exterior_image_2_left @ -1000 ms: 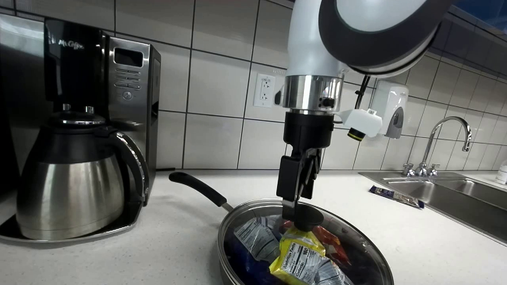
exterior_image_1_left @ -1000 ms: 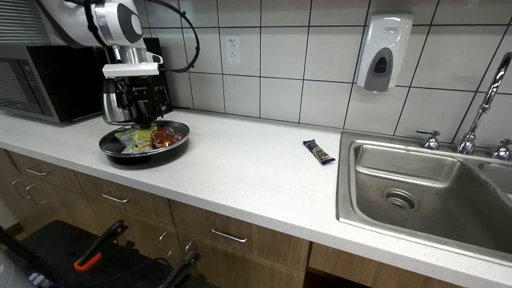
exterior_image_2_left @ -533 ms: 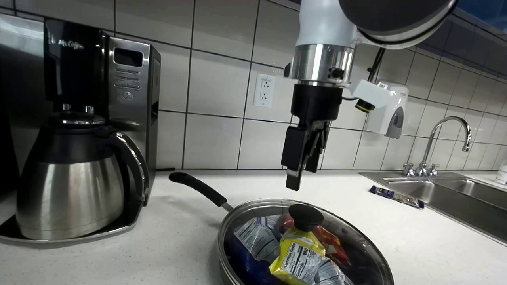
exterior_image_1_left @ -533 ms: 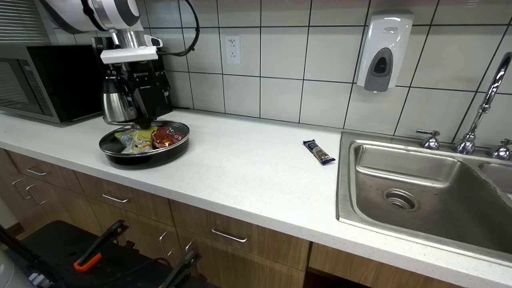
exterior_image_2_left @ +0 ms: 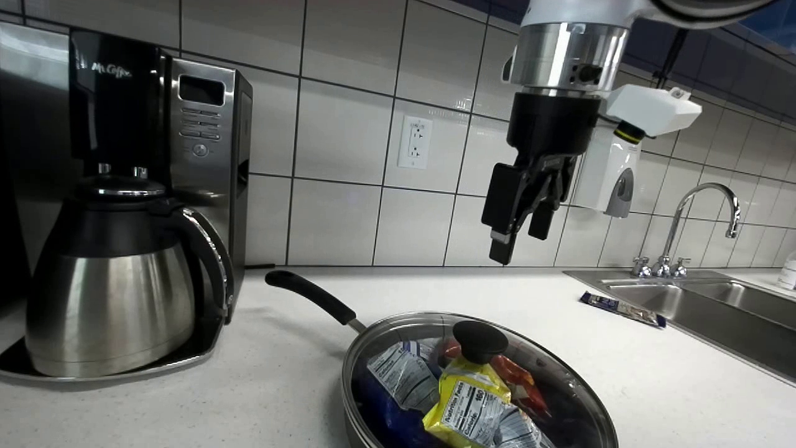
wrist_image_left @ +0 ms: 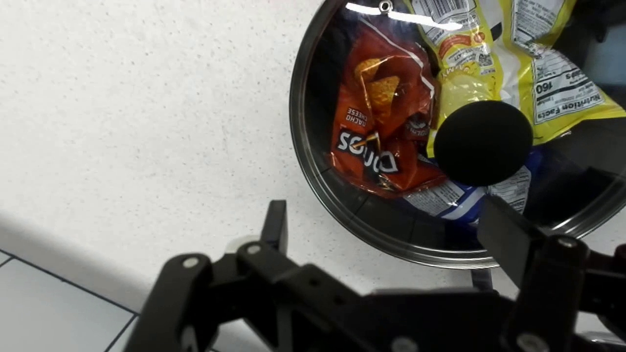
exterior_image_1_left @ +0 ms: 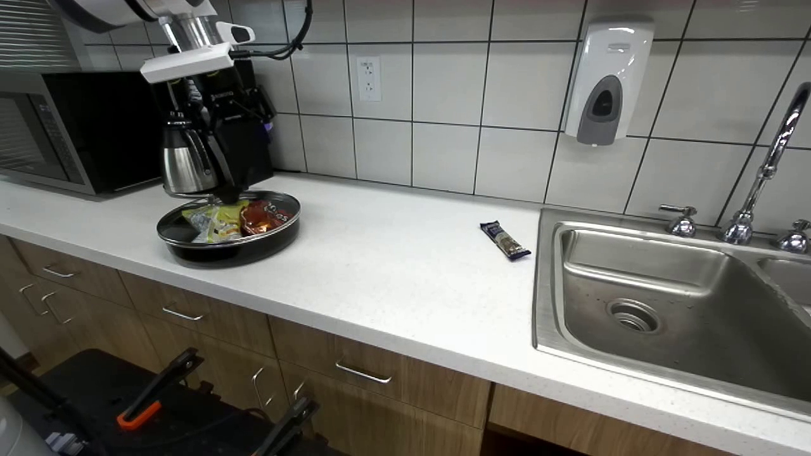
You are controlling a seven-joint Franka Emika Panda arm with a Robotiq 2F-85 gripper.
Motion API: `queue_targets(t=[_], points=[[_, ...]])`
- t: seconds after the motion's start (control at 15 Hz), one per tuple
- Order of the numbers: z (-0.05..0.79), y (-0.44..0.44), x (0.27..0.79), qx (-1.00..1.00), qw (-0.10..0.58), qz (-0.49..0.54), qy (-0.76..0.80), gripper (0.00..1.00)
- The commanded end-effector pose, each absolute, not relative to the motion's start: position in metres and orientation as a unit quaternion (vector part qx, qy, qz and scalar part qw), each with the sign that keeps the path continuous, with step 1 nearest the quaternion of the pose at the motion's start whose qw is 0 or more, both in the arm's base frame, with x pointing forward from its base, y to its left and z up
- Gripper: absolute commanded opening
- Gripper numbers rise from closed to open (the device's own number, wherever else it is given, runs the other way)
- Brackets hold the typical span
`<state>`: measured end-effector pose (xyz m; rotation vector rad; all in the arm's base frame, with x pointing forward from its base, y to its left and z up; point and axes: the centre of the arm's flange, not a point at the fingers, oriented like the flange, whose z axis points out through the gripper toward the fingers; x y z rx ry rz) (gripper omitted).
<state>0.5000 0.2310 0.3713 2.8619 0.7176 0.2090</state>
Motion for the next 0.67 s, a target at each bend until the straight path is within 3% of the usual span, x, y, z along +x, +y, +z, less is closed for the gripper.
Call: queue_targets(t=[0.0, 0.07, 0.6], points=[[0.384, 0.211, 0.460, 0.971, 0.110, 0.097, 0.189, 1.00], [0.377, 0.225, 0.487, 0.968, 0.099, 0.078, 0.216, 1.00], [0.380, 0.217, 0.471, 0.972, 0.101, 0.082, 0.198, 1.00]])
